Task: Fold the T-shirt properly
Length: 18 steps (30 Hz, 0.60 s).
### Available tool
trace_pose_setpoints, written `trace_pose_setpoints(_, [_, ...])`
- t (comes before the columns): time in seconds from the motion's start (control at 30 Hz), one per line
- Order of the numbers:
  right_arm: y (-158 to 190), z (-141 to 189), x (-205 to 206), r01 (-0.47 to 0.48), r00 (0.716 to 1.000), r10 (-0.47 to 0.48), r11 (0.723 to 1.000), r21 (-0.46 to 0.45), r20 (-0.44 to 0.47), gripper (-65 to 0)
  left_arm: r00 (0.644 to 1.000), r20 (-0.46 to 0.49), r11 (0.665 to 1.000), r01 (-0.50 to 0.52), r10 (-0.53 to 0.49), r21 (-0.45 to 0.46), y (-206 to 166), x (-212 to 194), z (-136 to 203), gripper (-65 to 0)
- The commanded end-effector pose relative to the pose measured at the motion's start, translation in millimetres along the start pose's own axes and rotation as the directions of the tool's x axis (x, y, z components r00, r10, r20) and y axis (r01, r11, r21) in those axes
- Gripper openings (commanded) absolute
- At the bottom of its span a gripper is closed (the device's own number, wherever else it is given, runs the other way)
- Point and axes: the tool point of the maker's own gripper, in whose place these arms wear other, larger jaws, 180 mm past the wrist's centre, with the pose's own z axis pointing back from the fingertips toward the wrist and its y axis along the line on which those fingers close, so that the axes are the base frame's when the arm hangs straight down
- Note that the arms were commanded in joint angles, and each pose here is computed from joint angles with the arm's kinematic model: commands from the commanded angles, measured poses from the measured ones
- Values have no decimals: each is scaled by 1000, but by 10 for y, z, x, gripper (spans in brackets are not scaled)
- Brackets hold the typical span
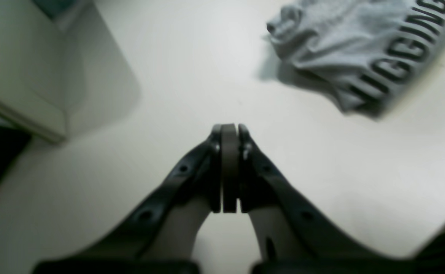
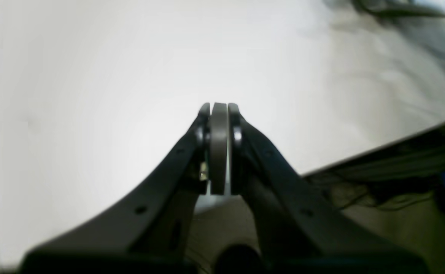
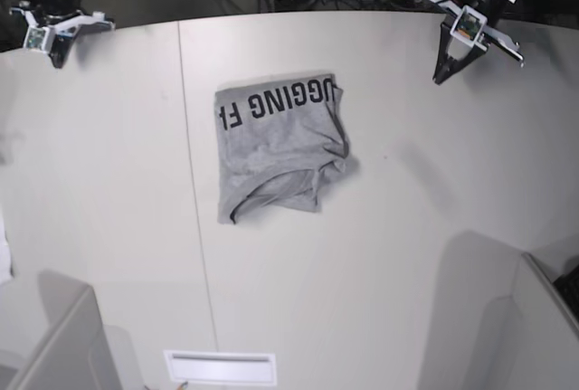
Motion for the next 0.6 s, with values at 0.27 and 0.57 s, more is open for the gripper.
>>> trace_pose_setpoints(0.27, [357,469,-786,-283,922,343,913,293,-178,-650,946,-193,963,-268,261,-8,-678,-781,918,-650])
trace_pose_setpoints(0.57, [969,926,-1815,-31,802,224,942,335,-555,-650,746,-371,828,-540,554,151,-1402,-1902,1515,-650])
